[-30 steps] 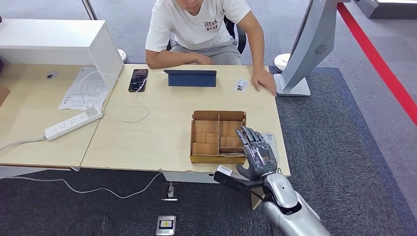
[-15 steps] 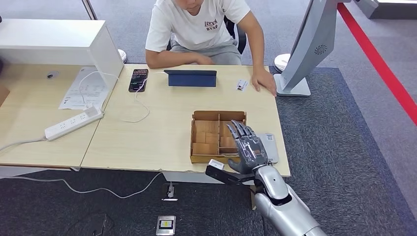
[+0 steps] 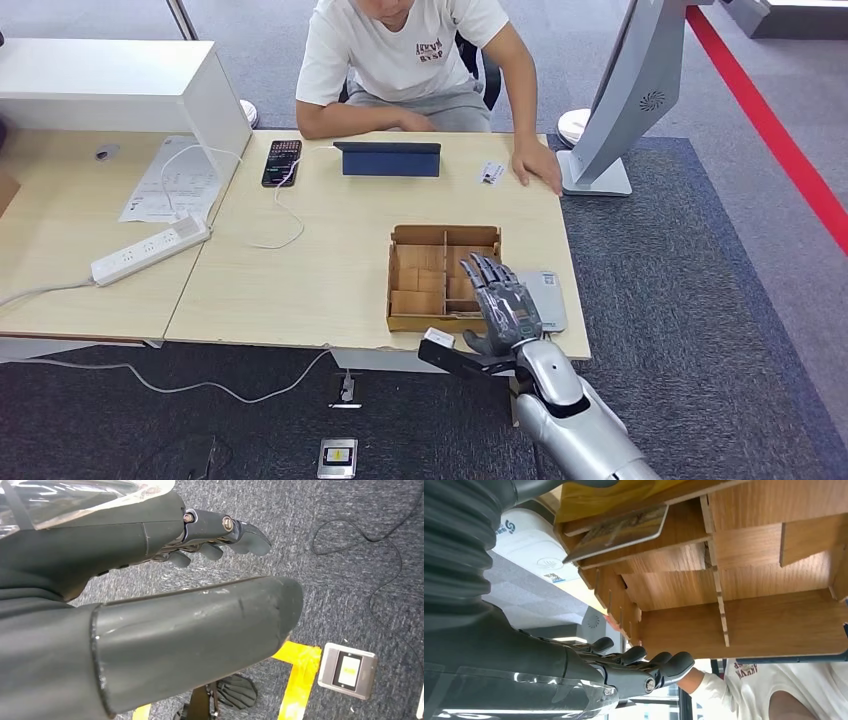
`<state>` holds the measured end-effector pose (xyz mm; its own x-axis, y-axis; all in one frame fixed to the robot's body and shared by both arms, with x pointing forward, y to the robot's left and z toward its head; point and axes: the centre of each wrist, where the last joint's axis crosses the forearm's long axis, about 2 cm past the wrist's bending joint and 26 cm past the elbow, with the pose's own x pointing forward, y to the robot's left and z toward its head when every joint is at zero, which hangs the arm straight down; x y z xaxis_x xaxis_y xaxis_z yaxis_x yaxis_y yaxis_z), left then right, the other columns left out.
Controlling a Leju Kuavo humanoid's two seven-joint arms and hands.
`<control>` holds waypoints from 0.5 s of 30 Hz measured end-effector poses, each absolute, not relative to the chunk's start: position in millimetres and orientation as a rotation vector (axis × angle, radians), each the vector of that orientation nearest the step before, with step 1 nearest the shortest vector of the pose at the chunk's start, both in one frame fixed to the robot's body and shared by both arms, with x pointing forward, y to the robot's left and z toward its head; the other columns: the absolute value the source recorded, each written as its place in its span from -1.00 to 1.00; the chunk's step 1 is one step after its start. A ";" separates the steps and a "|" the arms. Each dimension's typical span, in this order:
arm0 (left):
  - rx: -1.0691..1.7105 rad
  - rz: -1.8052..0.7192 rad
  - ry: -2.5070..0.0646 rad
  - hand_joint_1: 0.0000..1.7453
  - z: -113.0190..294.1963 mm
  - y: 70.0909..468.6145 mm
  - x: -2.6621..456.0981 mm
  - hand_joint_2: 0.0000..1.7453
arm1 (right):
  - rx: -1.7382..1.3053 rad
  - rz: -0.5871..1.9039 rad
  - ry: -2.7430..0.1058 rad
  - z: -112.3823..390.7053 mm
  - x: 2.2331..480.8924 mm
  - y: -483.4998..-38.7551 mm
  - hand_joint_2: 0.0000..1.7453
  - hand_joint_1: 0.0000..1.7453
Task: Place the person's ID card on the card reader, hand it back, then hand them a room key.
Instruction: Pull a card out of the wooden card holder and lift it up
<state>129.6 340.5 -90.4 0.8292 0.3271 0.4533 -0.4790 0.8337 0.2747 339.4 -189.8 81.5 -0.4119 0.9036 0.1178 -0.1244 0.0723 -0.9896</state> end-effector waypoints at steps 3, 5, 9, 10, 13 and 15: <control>0.392 0.443 -0.401 -1.00 -90.8 340.5 128.4 -1.00 | -0.819 1.486 -1.461 77.8 336.8 -192.6 1.00 -1.00; 0.392 0.444 -0.399 -1.00 -90.9 340.5 127.9 -1.00 | -0.819 1.485 -1.452 75.9 335.5 -194.4 1.00 -1.00; 0.392 0.444 -0.399 -1.00 -91.0 340.5 127.6 -1.00 | -0.822 1.486 -1.443 74.4 334.7 -197.0 1.00 -1.00; 0.392 0.444 -0.399 -1.00 -91.1 340.5 127.5 -1.00 | -0.822 1.485 -1.440 73.9 334.3 -197.5 1.00 -1.00; 0.393 0.443 -0.399 -1.00 -91.1 340.5 127.4 -1.00 | -0.821 1.480 -1.435 73.0 333.7 -198.6 1.00 -1.00; 0.393 0.442 -0.399 -1.00 -91.1 340.5 127.4 -1.00 | -0.819 1.478 -1.433 72.8 333.6 -199.2 1.00 -1.00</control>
